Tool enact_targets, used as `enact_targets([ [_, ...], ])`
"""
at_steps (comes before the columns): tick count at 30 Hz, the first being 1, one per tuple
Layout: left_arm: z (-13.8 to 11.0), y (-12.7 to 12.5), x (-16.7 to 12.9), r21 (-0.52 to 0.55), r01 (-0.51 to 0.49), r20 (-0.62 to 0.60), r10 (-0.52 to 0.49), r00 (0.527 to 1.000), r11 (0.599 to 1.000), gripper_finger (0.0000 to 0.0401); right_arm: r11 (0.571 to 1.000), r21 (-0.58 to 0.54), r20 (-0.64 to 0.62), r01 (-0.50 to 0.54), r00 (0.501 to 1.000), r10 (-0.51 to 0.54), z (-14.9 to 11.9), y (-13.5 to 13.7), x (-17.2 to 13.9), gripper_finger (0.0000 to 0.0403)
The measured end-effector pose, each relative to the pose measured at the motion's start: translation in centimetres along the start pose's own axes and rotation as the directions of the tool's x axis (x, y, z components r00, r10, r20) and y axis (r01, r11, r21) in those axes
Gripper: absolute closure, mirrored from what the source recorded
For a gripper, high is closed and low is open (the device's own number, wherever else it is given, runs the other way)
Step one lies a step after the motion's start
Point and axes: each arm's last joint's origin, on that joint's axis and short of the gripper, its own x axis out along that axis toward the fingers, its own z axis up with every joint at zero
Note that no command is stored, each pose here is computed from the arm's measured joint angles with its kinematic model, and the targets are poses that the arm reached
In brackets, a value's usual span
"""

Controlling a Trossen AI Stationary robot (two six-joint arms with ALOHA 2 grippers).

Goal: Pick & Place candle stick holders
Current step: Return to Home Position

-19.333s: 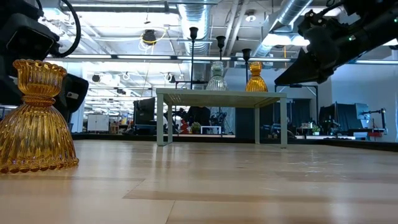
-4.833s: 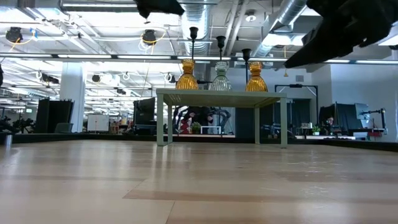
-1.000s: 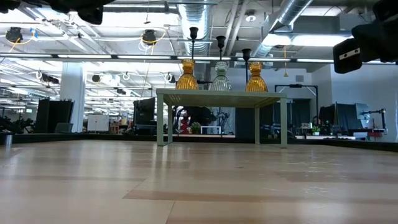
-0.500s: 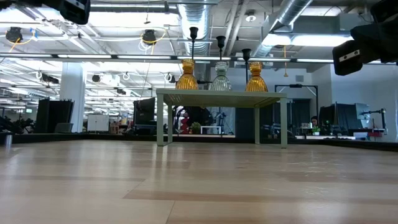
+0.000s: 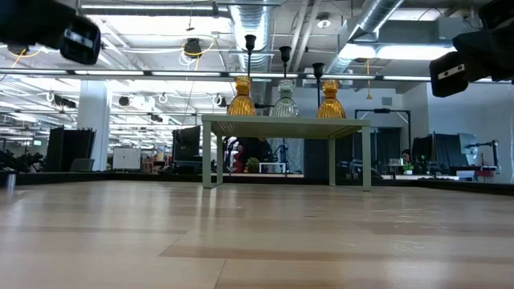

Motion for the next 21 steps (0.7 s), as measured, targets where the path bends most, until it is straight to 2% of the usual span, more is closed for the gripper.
enact_targets([
  [2,-0.9,-0.1,-0.1,-0.024,0.009,0.006,-0.009,1.000,1.000,0.0394,1.000,-0.001,0.000,0.000,1.000,0.000,0.0,0.0,0.0,0.0403],
  [8,-2.9,-0.5,-0.2,-0.036,0.126,0.035,-0.125,0.992,0.991,0.0394,1.000,-0.011,0.000,0.000,1.000,0.000,0.0,0.0,0.0,0.0403],
  [13,-4.1,-0.7,-0.1,-0.035,0.149,0.021,-0.149,0.989,0.988,0.0394,1.000,-0.011,-0.001,-0.003,1.000,0.003,0.0,0.0,0.0,0.0403],
  [17,-4.6,-0.8,0.0,-0.050,0.156,0.004,-0.156,0.988,0.986,0.0394,1.000,-0.011,-0.001,-0.007,1.000,0.007,0.0,0.0,0.0,0.0403],
  [21,-4.6,-1.0,-0.1,-0.049,0.221,0.011,-0.221,0.975,0.974,0.0394,0.999,-0.031,-0.002,-0.008,1.000,0.008,0.0,0.0,0.0,0.0403],
])
